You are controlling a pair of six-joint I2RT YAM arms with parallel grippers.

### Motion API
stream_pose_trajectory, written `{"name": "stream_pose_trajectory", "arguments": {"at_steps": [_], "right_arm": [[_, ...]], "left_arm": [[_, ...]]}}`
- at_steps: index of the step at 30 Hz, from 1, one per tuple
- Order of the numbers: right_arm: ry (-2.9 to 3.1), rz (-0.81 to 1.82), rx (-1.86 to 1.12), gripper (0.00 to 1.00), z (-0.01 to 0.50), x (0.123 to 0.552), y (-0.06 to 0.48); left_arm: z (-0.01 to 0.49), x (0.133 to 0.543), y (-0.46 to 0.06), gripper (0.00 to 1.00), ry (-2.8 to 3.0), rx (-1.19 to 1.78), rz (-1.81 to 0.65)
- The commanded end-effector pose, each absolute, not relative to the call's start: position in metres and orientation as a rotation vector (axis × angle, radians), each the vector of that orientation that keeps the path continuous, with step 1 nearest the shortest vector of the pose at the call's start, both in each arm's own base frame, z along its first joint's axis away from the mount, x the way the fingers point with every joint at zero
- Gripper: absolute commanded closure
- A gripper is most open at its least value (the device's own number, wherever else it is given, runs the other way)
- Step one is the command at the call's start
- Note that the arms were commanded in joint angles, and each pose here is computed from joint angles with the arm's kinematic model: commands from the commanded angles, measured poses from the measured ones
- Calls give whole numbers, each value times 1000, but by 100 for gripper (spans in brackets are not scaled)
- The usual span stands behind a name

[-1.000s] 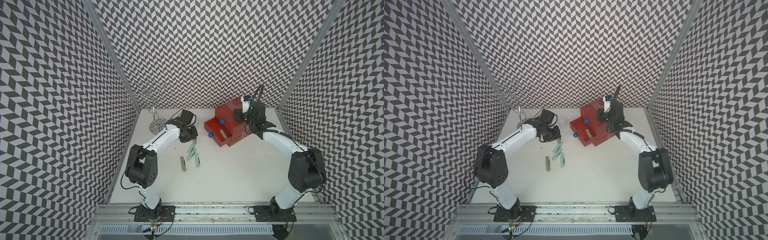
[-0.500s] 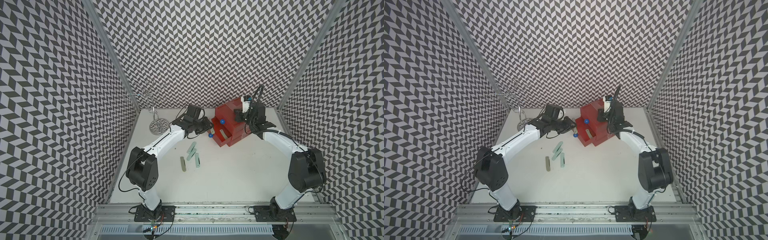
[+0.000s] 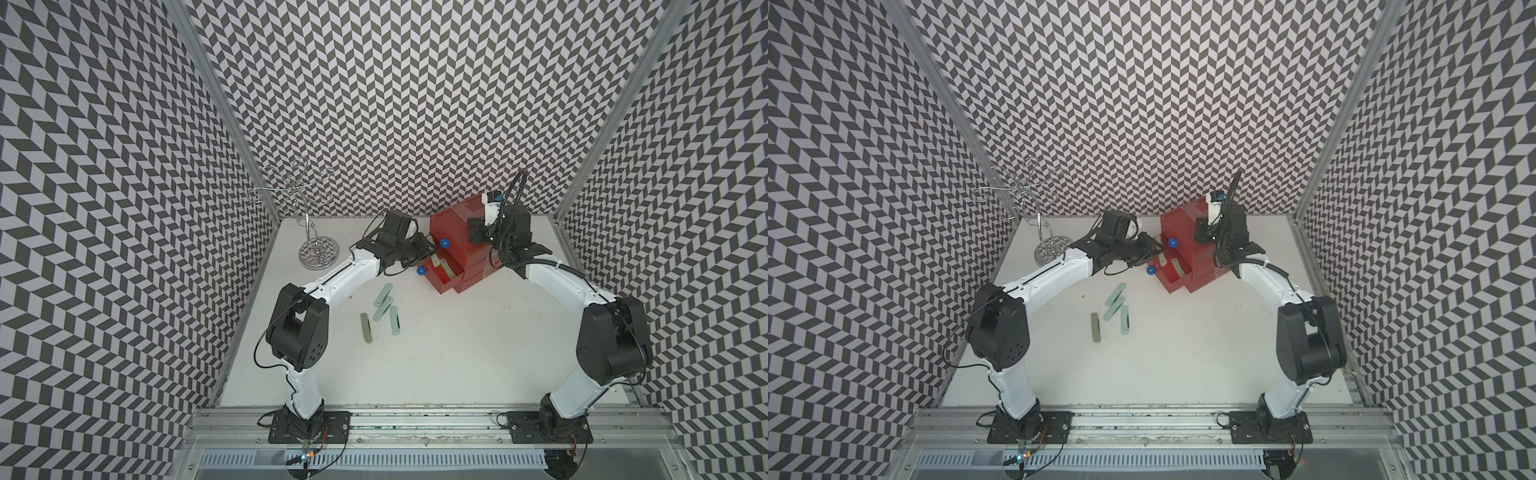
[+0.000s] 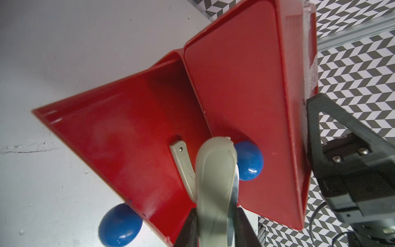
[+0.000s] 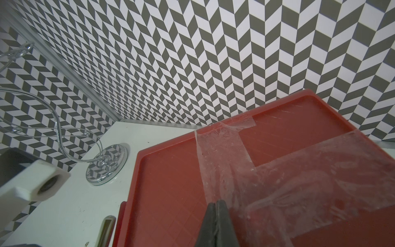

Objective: Place the fruit knives into the drawer by color
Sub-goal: Place the fruit knife in the drawer.

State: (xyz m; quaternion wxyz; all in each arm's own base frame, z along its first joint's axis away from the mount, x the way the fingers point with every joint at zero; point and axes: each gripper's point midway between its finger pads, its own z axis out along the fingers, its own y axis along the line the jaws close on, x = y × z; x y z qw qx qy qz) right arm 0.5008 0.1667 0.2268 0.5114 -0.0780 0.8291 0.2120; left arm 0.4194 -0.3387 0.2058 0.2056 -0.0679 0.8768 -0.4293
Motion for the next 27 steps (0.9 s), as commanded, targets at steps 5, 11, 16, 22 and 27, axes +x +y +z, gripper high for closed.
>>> {"name": "stream_pose_trajectory", "arguments": {"at_steps": [5, 11, 16, 22, 27], "right_arm": [[2682, 494, -110, 100, 30, 411, 154], [2681, 494, -114, 100, 30, 412, 155], [2681, 496, -112, 100, 30, 412, 155], [2681, 498, -112, 100, 30, 411, 155], [2680, 498, -112, 100, 30, 411, 155]], "left_arm": [[214, 428, -352, 78, 2409, -160, -1226], [197, 430, -358, 78, 2444, -167, -1218], [191, 432, -362, 78, 2454, -163, -1217], [184, 433, -363, 78, 2470, -165, -1208], [178, 434, -364, 77, 2480, -165, -1204]]}}
